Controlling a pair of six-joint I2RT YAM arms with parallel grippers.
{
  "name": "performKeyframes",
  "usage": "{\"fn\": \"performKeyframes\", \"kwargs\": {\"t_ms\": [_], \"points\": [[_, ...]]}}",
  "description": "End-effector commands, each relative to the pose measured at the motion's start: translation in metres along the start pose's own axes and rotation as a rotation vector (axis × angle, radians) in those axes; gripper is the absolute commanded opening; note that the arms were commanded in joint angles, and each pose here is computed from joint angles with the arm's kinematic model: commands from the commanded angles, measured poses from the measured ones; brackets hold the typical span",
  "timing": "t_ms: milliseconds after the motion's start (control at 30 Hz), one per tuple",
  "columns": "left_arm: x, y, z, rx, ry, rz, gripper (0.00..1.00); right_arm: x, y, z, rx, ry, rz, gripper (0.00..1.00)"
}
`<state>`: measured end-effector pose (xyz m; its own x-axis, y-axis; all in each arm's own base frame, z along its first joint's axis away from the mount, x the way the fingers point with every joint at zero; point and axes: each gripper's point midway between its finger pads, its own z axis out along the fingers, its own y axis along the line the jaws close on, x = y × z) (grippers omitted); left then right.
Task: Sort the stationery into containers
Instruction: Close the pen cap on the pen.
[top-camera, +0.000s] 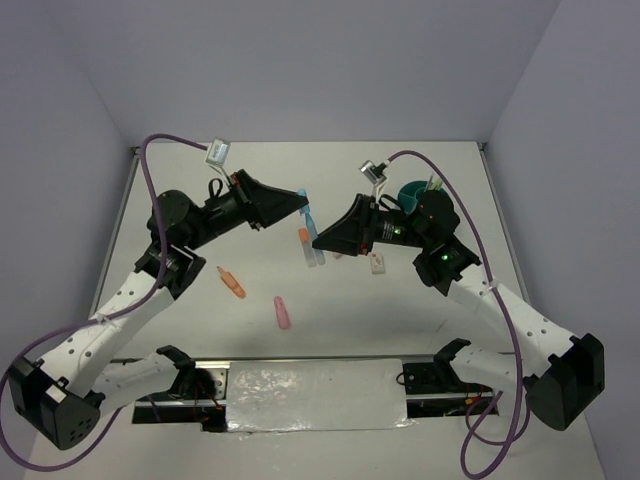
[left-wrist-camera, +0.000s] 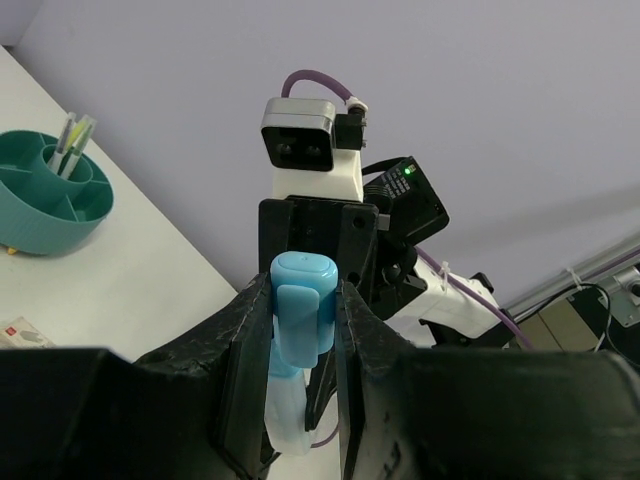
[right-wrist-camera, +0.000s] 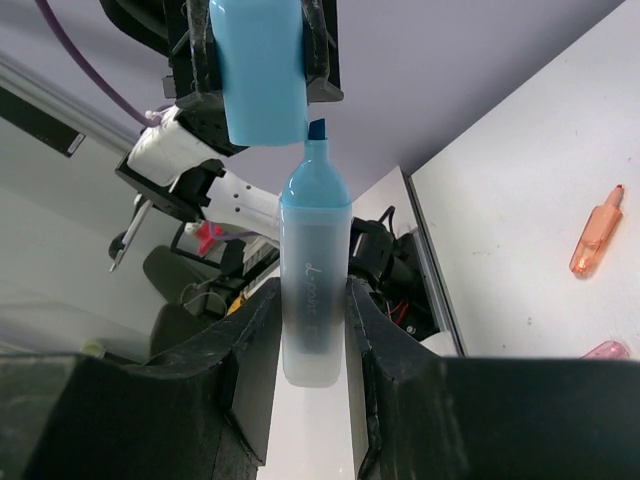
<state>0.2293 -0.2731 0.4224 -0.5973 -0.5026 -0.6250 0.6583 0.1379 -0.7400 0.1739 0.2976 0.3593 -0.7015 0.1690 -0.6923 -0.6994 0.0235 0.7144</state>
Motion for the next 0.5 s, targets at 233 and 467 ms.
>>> {"fn": "performKeyframes", "kwargs": {"t_ms": [233,467], "points": [[-0.036,-0.016,0.004,-0.004,-0.085,0.083,0.0,-0.002,0.02,-0.003,-0.041,-0.002,-0.075,0.0],[-0.043,-0.025,0.016,0.046,-0.07,0.081,0.0,0.012,0.016,-0.009,-0.028,0.036,-0.079,0.0]]}}
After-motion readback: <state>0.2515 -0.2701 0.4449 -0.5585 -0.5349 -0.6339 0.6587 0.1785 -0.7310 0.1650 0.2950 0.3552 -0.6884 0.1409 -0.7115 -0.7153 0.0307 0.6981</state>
